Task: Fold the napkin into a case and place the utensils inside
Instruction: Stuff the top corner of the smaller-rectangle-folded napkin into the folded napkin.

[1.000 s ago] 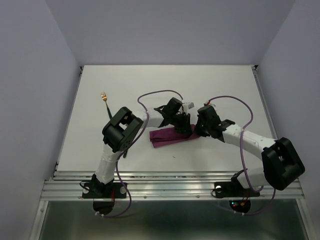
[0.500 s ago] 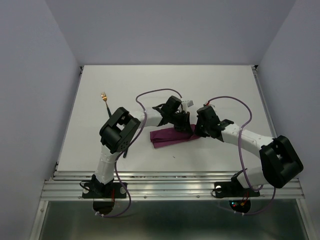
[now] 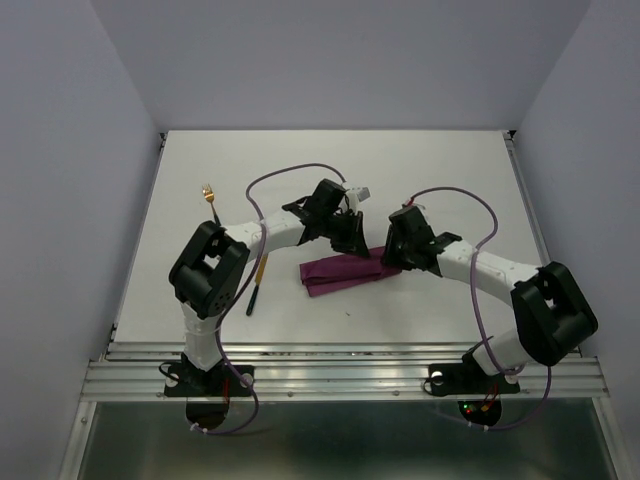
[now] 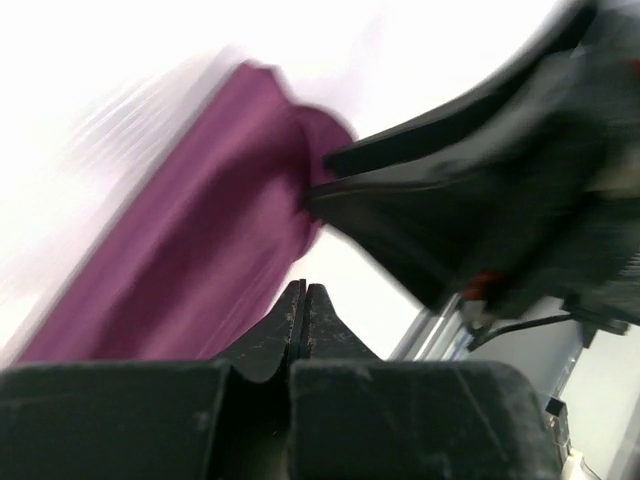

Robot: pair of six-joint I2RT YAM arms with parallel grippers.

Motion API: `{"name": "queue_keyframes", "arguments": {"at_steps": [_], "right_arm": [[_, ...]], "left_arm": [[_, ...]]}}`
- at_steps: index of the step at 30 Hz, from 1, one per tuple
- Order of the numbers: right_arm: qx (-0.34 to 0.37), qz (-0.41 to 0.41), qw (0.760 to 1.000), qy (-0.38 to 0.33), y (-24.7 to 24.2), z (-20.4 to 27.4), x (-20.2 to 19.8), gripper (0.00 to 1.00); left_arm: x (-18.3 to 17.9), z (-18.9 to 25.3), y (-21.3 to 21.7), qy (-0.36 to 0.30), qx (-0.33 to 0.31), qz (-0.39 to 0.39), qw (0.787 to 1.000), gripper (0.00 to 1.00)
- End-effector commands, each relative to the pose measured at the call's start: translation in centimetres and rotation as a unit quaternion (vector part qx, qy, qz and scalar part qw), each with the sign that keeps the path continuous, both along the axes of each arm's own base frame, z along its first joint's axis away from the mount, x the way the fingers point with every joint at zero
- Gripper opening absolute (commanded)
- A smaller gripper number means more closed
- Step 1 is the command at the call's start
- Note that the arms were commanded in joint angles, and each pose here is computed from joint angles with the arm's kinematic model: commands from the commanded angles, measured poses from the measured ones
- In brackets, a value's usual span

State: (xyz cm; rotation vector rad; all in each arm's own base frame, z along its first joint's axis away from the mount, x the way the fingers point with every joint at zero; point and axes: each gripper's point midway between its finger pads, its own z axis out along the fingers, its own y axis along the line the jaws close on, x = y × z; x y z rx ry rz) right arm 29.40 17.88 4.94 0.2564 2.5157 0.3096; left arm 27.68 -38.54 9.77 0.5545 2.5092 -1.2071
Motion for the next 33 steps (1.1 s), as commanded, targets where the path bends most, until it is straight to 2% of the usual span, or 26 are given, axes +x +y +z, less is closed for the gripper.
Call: {"name": "queue_keyframes", "arguments": {"at_steps": [1, 7, 14, 23, 30, 33], "right_arm": [[0.015, -0.003, 0.997, -0.071, 0.6, 5.2, 2.0, 0.37], [0.011, -0.021, 0.996, -0.091, -1.0, 6.8, 1.9, 0.36], [0.007, -0.026, 0.998, -0.057, -1.2, 4.7, 0.8, 0.25], [-0.011, -0.024, 0.999, -0.034, -1.6, 3.2, 0.4, 0.25], [-0.029, -0.058, 0.997, -0.031, -3.3, 2.6, -0.6, 0.22], [-0.039, -0.059, 0.997, -0.007, -3.9, 1.1, -1.8, 0.22]], "left_arm": [[0.0, 0.3, 3.2, -0.015, 0.032, 0.018, 0.999, 0.00], [0.1, -0.6, 5.3, -0.023, 0.065, 0.035, 0.997, 0.00], [-0.6, -1.8, 6.7, -0.018, 0.090, 0.046, 0.995, 0.00], [-0.2, 0.2, 9.1, -0.049, 0.112, 0.078, 0.990, 0.00], [0.8, -1.1, 12.8, -0.044, 0.147, 0.128, 0.980, 0.00], [1.3, -2.1, 14.4, -0.036, 0.167, 0.158, 0.973, 0.00]]}}
